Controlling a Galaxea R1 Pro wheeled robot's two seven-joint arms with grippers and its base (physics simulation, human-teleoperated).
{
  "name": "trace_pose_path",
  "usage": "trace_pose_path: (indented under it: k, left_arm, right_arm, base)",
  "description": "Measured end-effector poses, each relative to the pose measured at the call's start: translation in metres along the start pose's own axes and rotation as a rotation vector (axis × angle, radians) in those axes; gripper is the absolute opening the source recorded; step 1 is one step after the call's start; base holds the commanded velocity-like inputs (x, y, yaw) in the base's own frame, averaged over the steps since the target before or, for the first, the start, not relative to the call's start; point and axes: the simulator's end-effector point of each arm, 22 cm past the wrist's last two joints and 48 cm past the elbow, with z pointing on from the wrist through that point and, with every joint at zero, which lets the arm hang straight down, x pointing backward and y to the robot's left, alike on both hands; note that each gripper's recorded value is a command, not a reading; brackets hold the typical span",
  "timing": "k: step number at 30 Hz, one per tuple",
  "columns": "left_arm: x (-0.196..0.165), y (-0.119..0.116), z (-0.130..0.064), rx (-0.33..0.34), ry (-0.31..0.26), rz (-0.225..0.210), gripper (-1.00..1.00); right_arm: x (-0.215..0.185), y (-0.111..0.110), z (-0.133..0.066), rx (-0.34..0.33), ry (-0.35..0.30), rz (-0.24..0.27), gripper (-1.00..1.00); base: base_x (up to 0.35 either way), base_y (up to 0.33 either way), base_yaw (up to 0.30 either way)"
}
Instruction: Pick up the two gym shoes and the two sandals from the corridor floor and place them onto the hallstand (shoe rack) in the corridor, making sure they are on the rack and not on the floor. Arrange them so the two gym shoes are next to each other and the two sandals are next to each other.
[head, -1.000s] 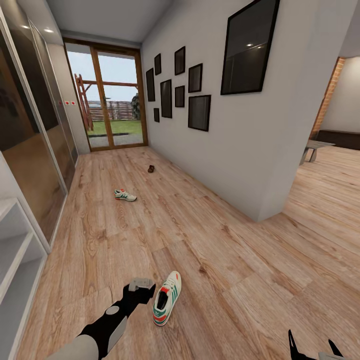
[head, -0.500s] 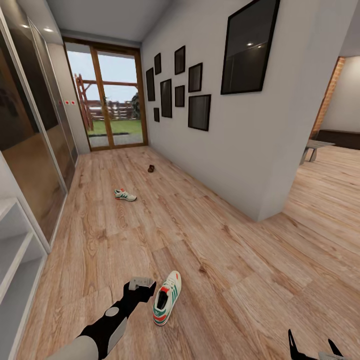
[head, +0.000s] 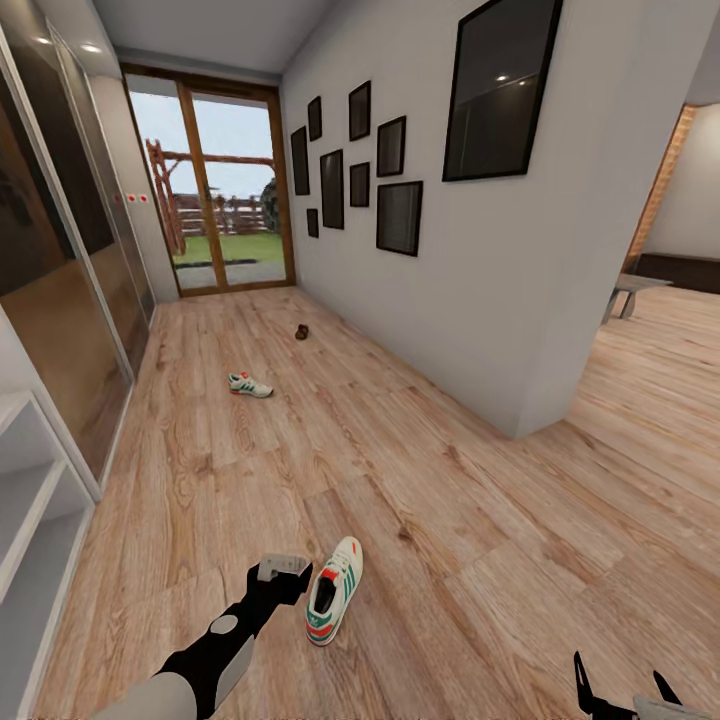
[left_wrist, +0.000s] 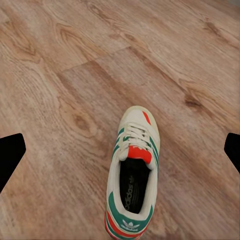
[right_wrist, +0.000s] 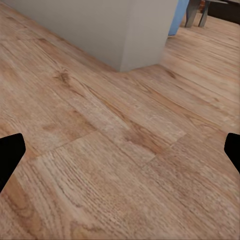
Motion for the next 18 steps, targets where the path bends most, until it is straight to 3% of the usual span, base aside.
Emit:
trace_pose_path:
  k: [18]
  left_arm:
    - [0.016,0.001,0.003,0.000,0.027,-0.005,1.00]
  right_arm:
    - [0.010,0.000,0.000,0.000,0.025,-0.009,1.00]
  base:
    - [0.000,0.000,0.000]
